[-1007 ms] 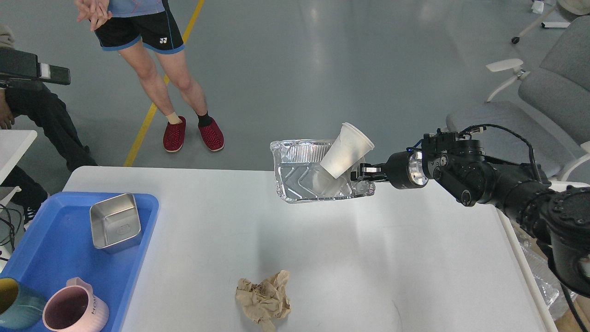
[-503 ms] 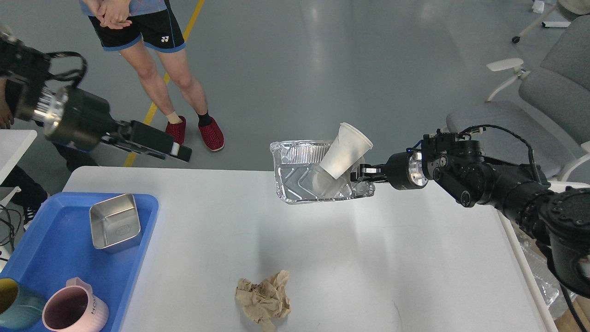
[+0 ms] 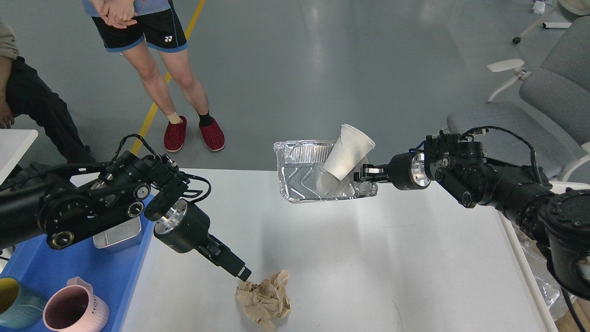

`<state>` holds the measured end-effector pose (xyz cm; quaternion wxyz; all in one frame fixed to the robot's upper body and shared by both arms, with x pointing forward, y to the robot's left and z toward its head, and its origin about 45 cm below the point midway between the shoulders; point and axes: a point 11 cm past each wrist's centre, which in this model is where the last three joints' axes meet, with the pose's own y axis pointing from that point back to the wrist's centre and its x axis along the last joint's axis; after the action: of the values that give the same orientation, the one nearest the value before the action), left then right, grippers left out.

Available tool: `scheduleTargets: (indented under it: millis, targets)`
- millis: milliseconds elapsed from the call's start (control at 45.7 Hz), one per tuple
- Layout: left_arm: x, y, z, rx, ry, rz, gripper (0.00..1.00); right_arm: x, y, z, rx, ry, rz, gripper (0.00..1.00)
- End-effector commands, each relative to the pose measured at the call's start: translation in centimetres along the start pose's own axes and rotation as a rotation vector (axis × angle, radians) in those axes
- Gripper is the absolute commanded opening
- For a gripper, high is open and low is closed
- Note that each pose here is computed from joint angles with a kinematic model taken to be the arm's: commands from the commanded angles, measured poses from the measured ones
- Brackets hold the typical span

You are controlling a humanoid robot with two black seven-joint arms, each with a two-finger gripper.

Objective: Tidy desktop
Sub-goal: 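Reach the left gripper down to the crumpled brown paper and grasp it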

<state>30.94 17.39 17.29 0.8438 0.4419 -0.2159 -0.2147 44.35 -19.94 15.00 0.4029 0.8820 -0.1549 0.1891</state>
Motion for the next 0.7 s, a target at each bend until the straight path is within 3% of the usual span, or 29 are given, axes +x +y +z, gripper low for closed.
scheduleTargets:
  millis: [0,678]
  targets:
    - [-0.6,-3.4,0.1,0.013,-0.018,0.0,0.82,0.1,0.0,-0.1,0.001,0.004,0.003,0.0]
    - [-1.8,-11.1,-0.9,0.031,0.029,0.019,0.81,0.3,-0.1,-0.3,0.004,0.006,0.005,0.0]
